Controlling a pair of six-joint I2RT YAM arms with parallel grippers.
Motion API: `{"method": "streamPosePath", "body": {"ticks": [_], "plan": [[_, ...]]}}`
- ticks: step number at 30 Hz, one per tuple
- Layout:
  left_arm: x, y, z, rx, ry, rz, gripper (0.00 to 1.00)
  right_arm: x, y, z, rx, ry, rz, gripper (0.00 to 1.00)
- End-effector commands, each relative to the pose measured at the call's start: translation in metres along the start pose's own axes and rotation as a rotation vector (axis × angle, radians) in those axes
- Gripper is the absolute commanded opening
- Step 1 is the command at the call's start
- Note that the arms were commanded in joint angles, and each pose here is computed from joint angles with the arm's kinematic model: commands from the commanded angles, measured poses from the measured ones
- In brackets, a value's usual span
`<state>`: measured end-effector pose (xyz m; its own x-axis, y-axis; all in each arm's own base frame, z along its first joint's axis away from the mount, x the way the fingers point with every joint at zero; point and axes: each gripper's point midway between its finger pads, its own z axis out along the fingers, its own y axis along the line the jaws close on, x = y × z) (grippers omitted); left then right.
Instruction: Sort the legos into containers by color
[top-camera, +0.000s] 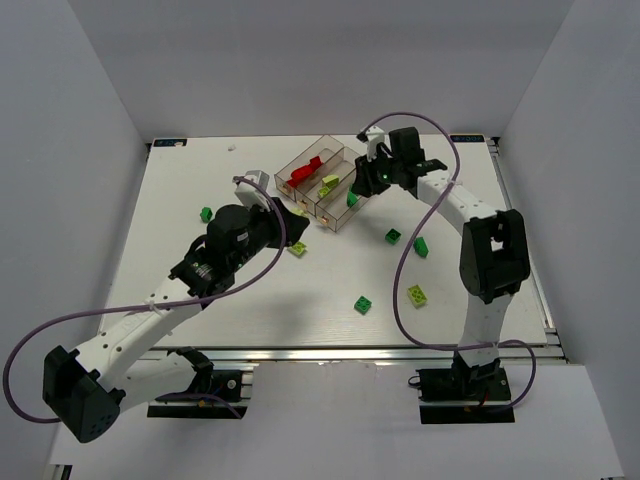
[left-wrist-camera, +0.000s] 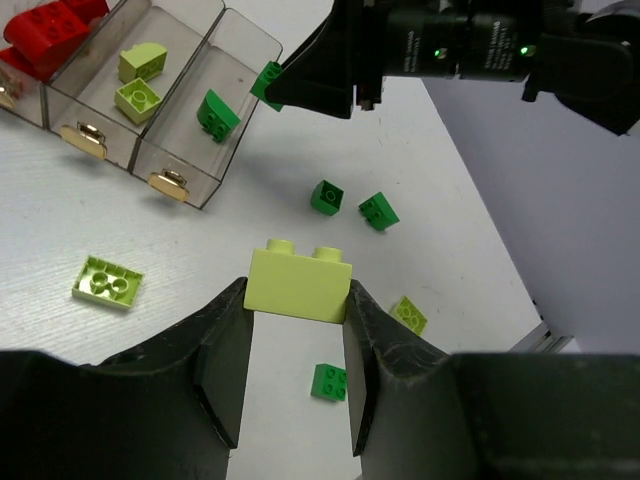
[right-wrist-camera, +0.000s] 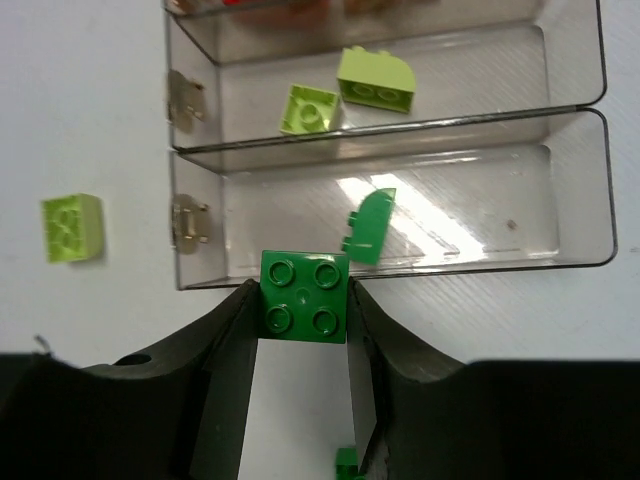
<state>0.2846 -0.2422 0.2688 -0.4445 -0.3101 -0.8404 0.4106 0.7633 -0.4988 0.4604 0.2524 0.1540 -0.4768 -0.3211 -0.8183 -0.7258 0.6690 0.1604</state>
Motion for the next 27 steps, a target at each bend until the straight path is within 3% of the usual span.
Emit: {"method": "streamPosePath", "body": {"ticks": [1,11,14,20,24,27], "plan": [[-0.018,-0.01,-0.007,0.001,-0.038,-0.081,0.0,-0.017,-0.02,-0.002,0.086,-0.023,-0.186,0.0],[-0.021,-0.015,-0.002,0.007,-0.034,-0.122,0.0,-0.016,-0.034,0.027,0.102,-0.028,-0.217,0.0],[-0.02,-0.016,0.002,0.009,-0.027,-0.125,0.0,-0.016,-0.038,0.036,0.099,-0.019,-0.213,0.09],[-0.024,-0.021,0.011,0.017,-0.027,-0.142,0.0,-0.009,-0.045,0.048,0.106,-0.004,-0.211,0.51],[-0.032,-0.024,0.019,0.013,-0.039,-0.158,0.0,-0.008,-0.045,0.049,0.106,-0.008,-0.215,0.65],[-0.034,-0.025,0.031,0.002,-0.023,-0.176,0.0,-0.014,-0.043,0.047,0.098,-0.023,-0.215,0.7]]}}
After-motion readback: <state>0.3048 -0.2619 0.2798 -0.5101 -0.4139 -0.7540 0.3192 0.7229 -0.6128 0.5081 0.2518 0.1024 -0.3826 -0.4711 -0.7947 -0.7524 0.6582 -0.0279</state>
